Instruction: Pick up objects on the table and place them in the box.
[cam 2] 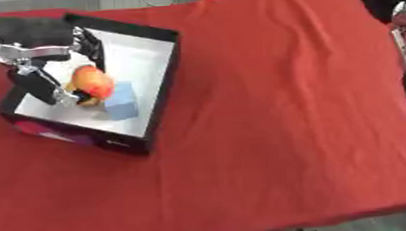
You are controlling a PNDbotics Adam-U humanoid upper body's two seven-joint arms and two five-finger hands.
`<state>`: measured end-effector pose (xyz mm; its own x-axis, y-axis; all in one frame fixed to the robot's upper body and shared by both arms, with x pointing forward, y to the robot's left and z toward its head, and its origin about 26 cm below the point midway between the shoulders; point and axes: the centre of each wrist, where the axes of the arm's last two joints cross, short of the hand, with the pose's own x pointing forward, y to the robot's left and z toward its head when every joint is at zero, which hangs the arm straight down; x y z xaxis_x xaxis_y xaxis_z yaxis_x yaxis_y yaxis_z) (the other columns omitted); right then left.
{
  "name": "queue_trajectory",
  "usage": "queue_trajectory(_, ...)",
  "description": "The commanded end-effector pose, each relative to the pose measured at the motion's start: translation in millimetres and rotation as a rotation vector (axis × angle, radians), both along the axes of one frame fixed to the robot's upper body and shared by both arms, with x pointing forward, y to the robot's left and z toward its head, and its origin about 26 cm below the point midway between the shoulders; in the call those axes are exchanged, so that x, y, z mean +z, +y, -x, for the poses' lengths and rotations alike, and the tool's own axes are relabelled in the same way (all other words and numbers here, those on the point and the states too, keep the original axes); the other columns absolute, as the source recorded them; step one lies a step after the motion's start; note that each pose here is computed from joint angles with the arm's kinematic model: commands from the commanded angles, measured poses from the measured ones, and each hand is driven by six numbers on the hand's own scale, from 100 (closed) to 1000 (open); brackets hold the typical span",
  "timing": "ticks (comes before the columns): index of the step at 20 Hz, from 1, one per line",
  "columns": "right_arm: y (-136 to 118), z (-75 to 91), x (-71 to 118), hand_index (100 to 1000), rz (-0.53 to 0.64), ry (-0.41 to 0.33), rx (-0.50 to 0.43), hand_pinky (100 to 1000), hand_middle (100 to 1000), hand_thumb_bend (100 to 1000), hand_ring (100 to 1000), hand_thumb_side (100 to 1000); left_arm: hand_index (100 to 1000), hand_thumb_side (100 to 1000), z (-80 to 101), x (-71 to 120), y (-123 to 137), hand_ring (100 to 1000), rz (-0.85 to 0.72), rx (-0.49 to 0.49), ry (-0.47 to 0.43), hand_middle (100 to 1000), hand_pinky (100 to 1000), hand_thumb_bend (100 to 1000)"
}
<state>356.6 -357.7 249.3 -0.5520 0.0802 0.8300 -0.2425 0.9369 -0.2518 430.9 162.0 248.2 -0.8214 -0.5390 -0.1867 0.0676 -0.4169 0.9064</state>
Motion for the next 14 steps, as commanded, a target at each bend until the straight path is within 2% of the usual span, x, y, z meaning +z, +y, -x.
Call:
queue_trajectory(1, -3.2, 2.4, 9.0, 807, 0.024, -0.024, -0.007, 1000, 743, 100, 928, 628, 892, 389, -4.4, 8.3, 7.1, 799, -0.001, 0.016, -0.043, 765, 810, 434)
queue_trajectory(3, -3.3, 2.4, 8.5, 807, 0.025, -0.022, -0.008, 1000, 743, 100, 928, 629, 917, 481, -5.3, 9.3, 9.6, 830, 0.013, 0.02, -0.054, 799, 839, 518)
queue_trajectory(6, -3.6, 2.5, 8.9, 806, 0.021, -0.023, -0.01, 1000, 743, 100, 928, 627, 939, 514, -1.0, 21.8, 10.6, 854, 0.051, 0.01, -0.108, 825, 856, 595)
queue_trajectory(8, -4.0, 2.3, 10.2, 806, 0.012, -0.026, -0.012, 1000, 743, 100, 927, 621, 945, 562, 5.2, 35.9, 9.7, 852, 0.099, -0.004, -0.158, 827, 861, 589)
queue_trajectory(10, -4.5, 2.5, 12.2, 806, 0.003, -0.03, -0.012, 1000, 743, 100, 927, 614, 948, 617, 11.8, 50.8, 11.3, 855, 0.174, -0.007, -0.188, 833, 870, 537)
queue_trajectory(11, -4.9, 2.7, 13.1, 805, -0.003, -0.032, -0.012, 1000, 742, 100, 927, 606, 950, 672, 16.1, 59.7, 12.5, 864, 0.208, -0.007, -0.208, 843, 877, 533)
queue_trajectory(14, -8.1, 4.9, 18.5, 805, -0.06, -0.053, -0.018, 1000, 742, 100, 926, 579, 955, 698, 34.8, 94.4, 17.2, 872, 0.35, -0.003, -0.301, 856, 888, 503)
